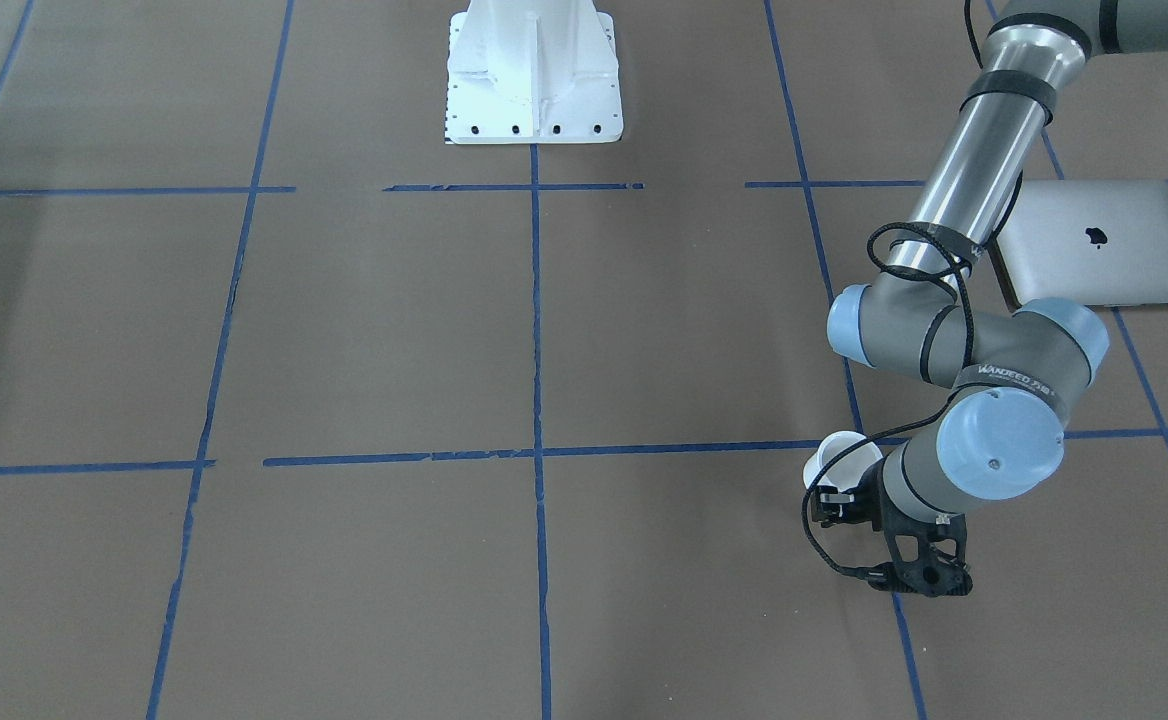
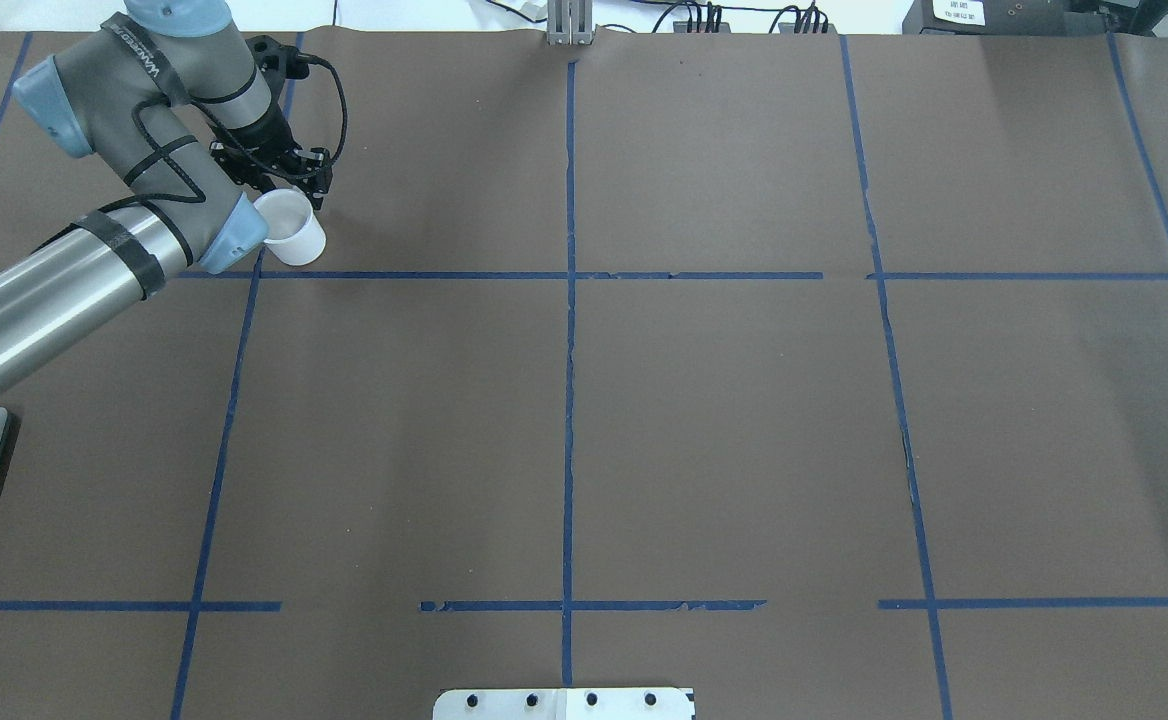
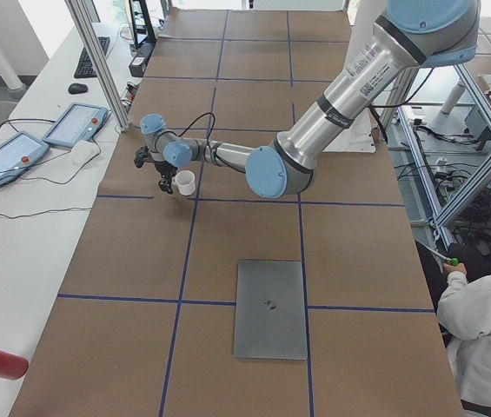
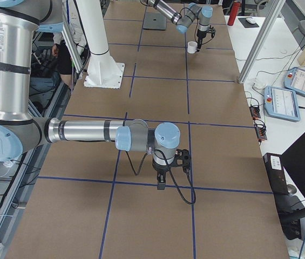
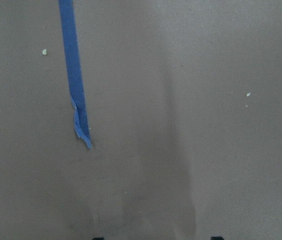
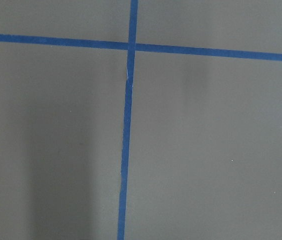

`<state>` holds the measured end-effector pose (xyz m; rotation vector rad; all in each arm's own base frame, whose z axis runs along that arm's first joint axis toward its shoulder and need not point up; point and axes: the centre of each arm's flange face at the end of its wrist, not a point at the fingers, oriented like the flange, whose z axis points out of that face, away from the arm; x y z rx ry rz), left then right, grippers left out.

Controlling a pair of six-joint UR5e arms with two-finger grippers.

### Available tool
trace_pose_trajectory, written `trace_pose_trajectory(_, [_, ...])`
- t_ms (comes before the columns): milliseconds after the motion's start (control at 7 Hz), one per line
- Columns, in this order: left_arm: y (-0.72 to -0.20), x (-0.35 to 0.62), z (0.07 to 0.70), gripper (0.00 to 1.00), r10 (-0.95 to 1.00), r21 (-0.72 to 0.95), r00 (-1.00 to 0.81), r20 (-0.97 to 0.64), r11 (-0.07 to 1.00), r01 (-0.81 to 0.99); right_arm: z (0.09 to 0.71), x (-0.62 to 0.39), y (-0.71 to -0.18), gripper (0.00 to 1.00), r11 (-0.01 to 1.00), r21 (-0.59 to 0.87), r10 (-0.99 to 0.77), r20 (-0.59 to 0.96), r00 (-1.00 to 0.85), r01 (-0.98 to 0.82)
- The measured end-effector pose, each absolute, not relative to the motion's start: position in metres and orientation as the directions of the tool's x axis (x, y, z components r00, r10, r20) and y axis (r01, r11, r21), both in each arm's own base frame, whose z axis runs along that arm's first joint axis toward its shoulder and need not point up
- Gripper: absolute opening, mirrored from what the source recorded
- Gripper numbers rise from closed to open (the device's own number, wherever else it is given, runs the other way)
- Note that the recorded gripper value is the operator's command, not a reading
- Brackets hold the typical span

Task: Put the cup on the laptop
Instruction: 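Lift the white mug with the left gripper and carry it toward the laptop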

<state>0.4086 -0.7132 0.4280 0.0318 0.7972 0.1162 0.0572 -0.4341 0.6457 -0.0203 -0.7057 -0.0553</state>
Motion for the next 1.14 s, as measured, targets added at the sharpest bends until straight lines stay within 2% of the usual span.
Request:
trace_pose_trajectory(571, [-0.716, 0.389, 0.428, 0.00, 0.054, -0.024, 0.660, -0.749, 0.994, -0.109, 0.646, 0.057, -0.434, 1.00, 0.998, 0.000, -0.043, 0.648, 0.760, 0.057])
trace_pose_trajectory(857, [-0.738, 0.329, 0.424, 0.00, 0.023, -0.022, 0.662, -0.749, 0.998, -0.060, 0.646, 0.057, -0.434, 1.00, 0.998, 0.000, -0.044, 0.649, 0.760, 0.058])
trace_pose_trajectory(1143, [-0.727, 0.237, 0.439, 0.00, 0.059, 0.012, 0.686, -0.726, 0.997, -0.073, 0.646, 0.057, -0.434, 1.00, 0.998, 0.001, -0.045, 0.648, 0.760, 0.058])
